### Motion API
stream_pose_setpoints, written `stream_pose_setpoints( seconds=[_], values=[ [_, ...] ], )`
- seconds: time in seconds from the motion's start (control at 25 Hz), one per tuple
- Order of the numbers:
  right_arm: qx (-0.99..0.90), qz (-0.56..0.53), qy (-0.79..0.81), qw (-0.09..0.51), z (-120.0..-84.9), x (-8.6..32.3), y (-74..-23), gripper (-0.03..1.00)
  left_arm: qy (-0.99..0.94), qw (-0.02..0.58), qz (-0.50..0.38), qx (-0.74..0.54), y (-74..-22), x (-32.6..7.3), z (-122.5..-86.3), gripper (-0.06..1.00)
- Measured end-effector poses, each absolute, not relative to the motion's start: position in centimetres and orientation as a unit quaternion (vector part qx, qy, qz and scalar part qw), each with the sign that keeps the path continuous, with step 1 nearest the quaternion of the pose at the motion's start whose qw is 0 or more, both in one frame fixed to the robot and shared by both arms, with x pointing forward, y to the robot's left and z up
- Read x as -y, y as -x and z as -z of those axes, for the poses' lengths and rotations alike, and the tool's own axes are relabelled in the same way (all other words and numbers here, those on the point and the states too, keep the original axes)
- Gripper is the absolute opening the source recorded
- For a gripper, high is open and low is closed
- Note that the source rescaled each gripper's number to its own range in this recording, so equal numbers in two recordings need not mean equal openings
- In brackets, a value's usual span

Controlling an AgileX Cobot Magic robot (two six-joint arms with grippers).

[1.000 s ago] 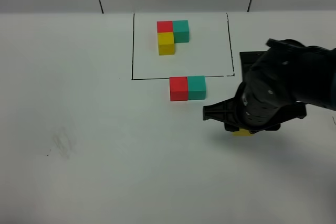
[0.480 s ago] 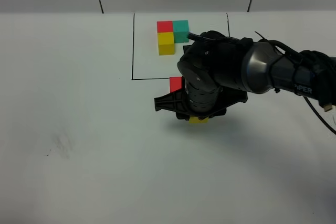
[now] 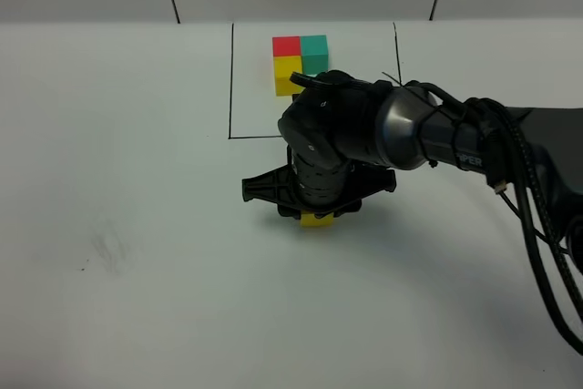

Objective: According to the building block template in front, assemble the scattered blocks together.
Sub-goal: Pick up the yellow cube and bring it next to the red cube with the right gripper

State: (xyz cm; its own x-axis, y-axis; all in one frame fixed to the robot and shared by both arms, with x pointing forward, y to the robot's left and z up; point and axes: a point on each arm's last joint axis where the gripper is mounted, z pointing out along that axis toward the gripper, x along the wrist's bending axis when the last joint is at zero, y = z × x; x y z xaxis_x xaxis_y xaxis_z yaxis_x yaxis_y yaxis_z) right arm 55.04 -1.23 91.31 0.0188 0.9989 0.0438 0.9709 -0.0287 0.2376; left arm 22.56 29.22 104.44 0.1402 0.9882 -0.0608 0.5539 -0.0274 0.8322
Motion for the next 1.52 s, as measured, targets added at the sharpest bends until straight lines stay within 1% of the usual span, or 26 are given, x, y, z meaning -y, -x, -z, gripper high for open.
stream_pose_setpoints(
  seconds=[0.08,0.64,1.52],
  values=[
    [-0.697,-0.095,-0.707,0.073,-90.7,0.8,-55.2,0.0,-0.656,0.375,-0.29,-0.588,-22.6,-29.2,-104.4,0.66],
    [-0.708,-0.109,-0.691,0.099,-90.3,0.2,-56.2,0.0,-0.656,0.375,-0.29,-0.588,-22.6,-29.2,-104.4,0.66],
    [-0.679,-0.124,-0.717,0.1,-90.3,0.7,-57.0,0.0,-0.655,0.374,-0.29,-0.588,-22.6,-29.2,-104.4,0.66]
  ],
)
